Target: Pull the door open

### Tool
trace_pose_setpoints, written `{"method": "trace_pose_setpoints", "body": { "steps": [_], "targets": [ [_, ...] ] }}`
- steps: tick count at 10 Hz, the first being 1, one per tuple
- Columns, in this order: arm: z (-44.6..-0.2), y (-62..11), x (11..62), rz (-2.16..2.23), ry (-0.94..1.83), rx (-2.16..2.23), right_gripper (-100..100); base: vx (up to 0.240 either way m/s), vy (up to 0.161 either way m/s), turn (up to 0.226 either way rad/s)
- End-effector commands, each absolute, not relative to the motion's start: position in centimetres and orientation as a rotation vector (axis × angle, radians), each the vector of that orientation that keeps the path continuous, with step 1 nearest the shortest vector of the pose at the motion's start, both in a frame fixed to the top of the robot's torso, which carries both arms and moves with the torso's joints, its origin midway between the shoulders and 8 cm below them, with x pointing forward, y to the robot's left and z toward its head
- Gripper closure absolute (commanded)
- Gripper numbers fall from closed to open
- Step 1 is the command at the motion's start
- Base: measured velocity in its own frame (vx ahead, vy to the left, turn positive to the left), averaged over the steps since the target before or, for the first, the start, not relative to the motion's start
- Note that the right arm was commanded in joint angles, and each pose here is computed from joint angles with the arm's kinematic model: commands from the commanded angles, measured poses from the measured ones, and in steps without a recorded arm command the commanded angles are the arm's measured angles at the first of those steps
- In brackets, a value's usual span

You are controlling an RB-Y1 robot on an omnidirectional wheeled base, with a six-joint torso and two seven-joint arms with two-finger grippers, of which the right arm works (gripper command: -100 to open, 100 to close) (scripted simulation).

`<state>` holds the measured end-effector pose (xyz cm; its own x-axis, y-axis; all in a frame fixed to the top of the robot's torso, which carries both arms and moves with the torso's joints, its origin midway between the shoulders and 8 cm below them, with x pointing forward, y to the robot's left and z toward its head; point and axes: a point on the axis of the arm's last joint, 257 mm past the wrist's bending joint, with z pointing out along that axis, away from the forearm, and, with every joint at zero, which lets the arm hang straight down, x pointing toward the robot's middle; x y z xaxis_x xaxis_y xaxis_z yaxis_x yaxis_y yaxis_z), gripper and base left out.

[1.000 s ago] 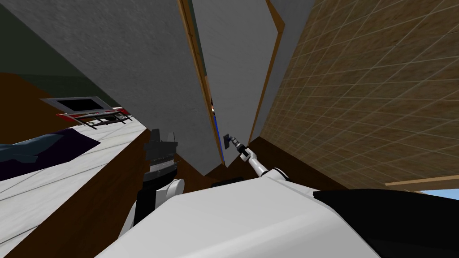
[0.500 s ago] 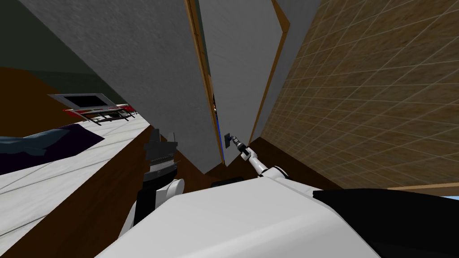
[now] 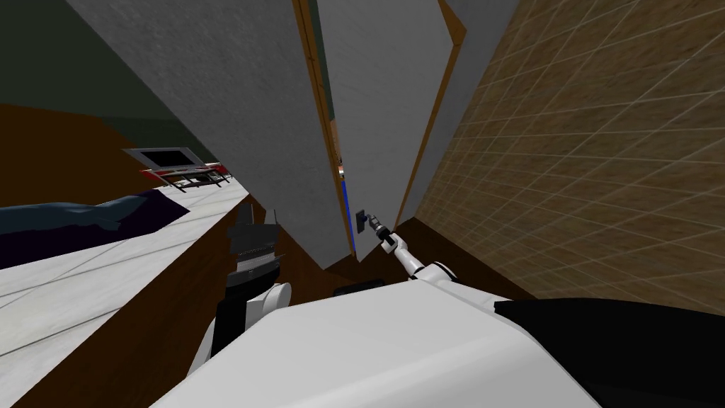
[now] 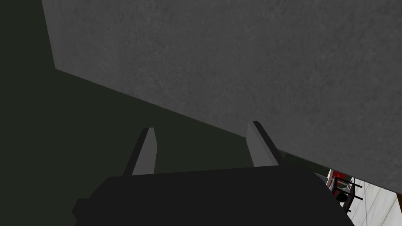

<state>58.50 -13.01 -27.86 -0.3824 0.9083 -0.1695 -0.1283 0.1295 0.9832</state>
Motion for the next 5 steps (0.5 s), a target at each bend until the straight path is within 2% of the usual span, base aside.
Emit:
{"method": "trace_pose_setpoints", "body": {
  "steps": [1, 5],
  "targets": [
    [-28.0, -11.8, 58.2, 1.479, 1.477, 0.845, 100, -0.074, -0.07, 0.095],
    [-28.0, -12.9, 58.6, 1.568, 1.42, 0.986, 100, -0.068, -0.074, 0.142]
  ]
}}
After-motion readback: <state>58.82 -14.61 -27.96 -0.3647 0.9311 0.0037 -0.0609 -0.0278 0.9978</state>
